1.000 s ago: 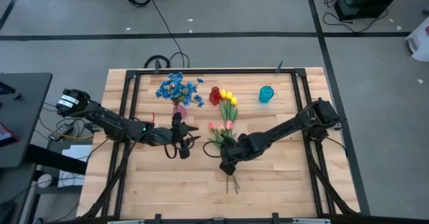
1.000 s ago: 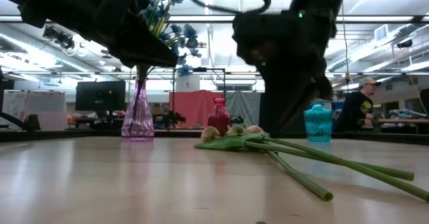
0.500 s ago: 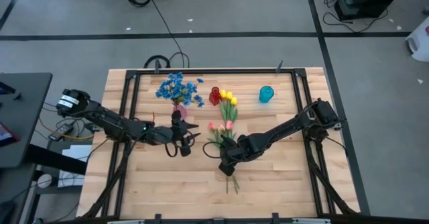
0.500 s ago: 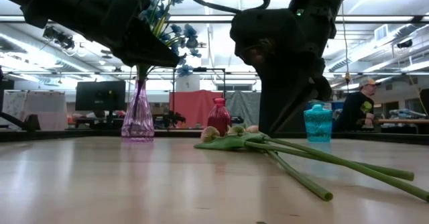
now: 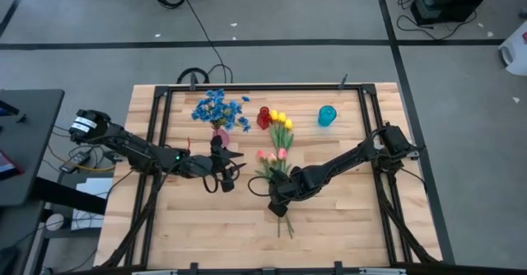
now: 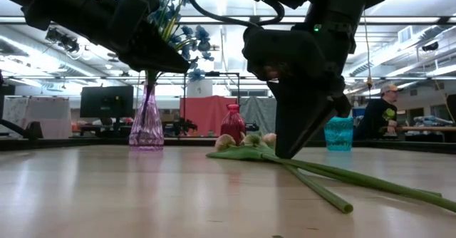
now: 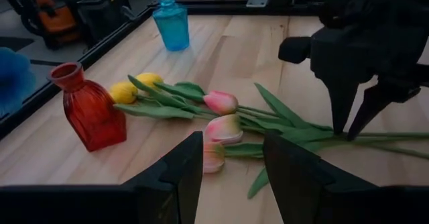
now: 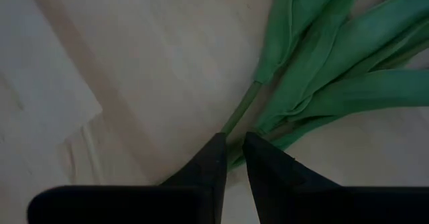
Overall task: Sort flowers into vase by color
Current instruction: Put the pink tulip into the red vase
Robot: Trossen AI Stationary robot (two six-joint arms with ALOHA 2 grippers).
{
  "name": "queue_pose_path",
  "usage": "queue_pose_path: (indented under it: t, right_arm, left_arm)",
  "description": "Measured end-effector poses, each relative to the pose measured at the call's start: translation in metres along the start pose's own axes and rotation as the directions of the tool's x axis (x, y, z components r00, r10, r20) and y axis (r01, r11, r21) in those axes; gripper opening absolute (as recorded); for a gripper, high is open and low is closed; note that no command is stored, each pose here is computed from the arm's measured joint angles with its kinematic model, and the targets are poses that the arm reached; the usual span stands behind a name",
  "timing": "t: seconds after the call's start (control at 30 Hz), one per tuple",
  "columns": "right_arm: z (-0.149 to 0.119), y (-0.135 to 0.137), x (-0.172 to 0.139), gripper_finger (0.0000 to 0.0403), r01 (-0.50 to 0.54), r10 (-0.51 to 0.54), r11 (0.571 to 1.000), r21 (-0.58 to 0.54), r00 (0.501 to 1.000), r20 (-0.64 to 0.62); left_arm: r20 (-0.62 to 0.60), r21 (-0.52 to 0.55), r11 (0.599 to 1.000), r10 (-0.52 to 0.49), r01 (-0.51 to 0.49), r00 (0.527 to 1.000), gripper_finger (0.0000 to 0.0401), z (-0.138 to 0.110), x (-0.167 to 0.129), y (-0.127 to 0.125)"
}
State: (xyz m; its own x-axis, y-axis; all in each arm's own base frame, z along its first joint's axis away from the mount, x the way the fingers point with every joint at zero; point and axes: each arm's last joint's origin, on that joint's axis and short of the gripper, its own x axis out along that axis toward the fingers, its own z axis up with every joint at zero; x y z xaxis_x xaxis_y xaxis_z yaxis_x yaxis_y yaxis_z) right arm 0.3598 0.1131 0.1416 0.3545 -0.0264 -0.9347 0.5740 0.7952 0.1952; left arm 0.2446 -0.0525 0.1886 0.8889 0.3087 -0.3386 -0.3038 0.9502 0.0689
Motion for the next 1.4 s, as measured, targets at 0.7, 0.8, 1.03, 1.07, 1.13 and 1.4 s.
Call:
queue_pose_path:
  t: [0.7,0.8,1.03,1.07,1.13,1.4]
  right_arm:
    - [0.000,-0.006,-0.030,0.0051,-0.037,0.035,0.999,-0.018,0.996,-0.083]
    - [-0.001,-0.005,-0.032,0.0086,-0.061,0.063,0.998,0.022,0.991,-0.122]
    - [-0.001,-0.005,-0.028,0.0154,-0.043,0.052,0.996,0.081,0.993,-0.109]
    - [-0.001,-0.005,-0.028,0.0158,-0.038,0.047,0.996,0.082,0.994,-0.102]
    - [-0.001,-0.005,-0.028,0.0160,-0.034,0.042,0.996,0.081,0.994,-0.098]
    - [-0.002,-0.005,-0.012,0.0148,-0.012,0.019,0.998,0.060,0.995,-0.103]
  left_arm:
    - [-0.012,0.008,1.000,0.002,-0.002,1.000,0.0163,-0.001,0.000,0.000]
    - [-0.012,0.008,1.000,0.002,-0.002,1.000,0.0163,-0.001,0.000,0.000]
    - [-0.011,0.021,1.000,0.002,-0.002,1.000,0.0163,-0.001,0.000,0.000]
    - [-0.011,0.028,1.000,0.002,-0.002,1.000,0.0163,-0.001,0.000,0.000]
    - [-0.011,0.029,1.000,0.002,-0.002,1.000,0.0163,-0.001,0.000,0.000]
    - [-0.013,0.032,0.999,0.002,-0.002,1.000,0.0163,-0.001,0.000,0.000]
